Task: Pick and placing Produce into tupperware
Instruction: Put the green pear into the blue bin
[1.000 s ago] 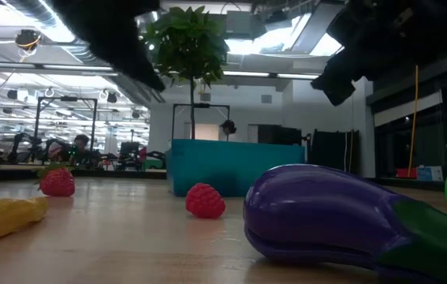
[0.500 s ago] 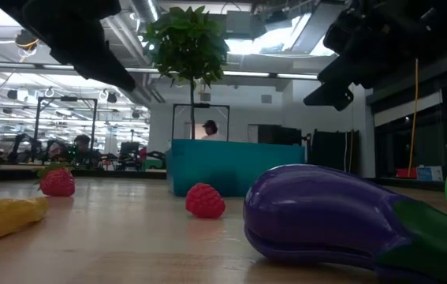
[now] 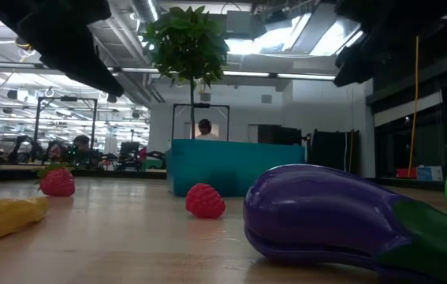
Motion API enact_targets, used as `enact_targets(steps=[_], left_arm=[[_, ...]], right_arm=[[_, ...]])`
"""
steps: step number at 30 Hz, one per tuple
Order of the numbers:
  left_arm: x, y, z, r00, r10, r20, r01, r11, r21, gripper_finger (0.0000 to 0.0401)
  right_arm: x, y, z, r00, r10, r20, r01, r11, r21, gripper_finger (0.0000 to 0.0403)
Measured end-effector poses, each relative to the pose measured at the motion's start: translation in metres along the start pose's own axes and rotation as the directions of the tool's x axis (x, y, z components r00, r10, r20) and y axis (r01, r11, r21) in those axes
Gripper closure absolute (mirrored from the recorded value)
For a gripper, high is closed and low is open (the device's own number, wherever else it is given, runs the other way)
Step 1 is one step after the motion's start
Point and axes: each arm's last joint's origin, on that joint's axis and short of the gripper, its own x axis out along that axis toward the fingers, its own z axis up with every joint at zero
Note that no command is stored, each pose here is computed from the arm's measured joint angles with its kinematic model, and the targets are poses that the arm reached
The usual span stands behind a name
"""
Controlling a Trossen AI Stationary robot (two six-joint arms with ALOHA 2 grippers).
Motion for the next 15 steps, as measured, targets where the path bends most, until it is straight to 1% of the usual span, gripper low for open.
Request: enact_targets(steps=[5, 11, 15], left_arm=[[-0.004, -0.003, -0.004, 1.0, 0.025, 0.011, -0.025, 1.0, 0.014, 0.034], [-0.009, -0.005, -0.007, 0.996, 0.07, 0.048, -0.07, 0.998, 0.003, 0.0347], [-0.013, -0.007, -0.011, 0.994, 0.091, 0.067, -0.091, 0.996, -0.016, 0.0353]], right_arm=[[0.006, 0.025, -0.005, 0.999, 0.014, -0.05, -0.012, 0.999, 0.046, 0.0089], [0.028, 0.05, -0.006, 0.989, 0.043, -0.139, -0.034, 0.997, 0.064, 0.0089], [0.048, 0.065, -0.004, 0.97, 0.008, -0.244, 0.004, 0.999, 0.05, 0.0089]])
